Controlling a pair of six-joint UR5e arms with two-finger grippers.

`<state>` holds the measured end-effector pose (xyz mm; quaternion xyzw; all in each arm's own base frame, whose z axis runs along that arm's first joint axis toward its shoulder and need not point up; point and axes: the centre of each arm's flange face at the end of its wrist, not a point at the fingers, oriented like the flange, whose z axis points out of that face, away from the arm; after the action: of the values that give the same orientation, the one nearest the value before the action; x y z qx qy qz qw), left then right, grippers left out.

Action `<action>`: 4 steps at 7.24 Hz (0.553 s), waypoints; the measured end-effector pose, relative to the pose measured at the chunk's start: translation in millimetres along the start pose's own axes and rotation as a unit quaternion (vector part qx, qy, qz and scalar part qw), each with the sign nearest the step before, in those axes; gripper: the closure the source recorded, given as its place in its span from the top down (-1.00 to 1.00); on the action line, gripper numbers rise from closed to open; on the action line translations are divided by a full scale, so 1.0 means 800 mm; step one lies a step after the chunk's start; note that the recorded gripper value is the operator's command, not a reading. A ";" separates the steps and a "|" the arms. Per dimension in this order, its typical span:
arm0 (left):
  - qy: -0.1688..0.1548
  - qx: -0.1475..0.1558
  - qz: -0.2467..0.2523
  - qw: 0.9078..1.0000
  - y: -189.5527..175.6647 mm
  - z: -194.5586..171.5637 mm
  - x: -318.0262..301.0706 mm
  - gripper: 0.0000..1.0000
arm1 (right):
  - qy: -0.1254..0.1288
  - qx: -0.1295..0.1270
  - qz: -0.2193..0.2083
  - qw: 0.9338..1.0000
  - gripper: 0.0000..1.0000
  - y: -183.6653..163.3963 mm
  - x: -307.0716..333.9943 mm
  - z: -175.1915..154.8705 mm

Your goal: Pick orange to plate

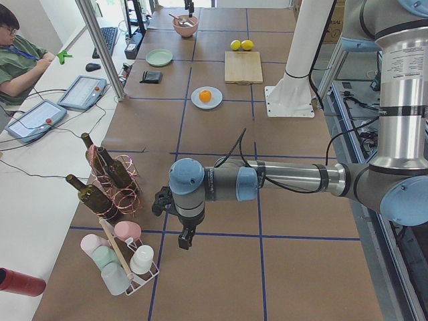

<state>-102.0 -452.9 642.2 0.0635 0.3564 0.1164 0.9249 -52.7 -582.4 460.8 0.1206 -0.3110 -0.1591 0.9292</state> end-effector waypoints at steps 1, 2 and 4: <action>0.010 0.001 -0.002 1.000 0.004 0.003 0.001 1.00 | 0.009 -0.014 0.020 1.000 1.00 0.055 0.060 0.004; 0.024 0.002 -0.006 1.000 0.012 0.007 0.003 1.00 | 0.014 -0.029 0.049 0.998 1.00 0.112 0.108 0.013; 0.039 0.005 -0.008 0.999 0.016 0.010 0.006 1.00 | 0.012 -0.063 0.104 0.993 1.00 0.211 0.158 0.041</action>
<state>-95.5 -439.3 647.9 0.0602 0.3931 0.1092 0.9110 60.3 -478.3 608.8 0.0309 -0.3001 -0.0798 0.9501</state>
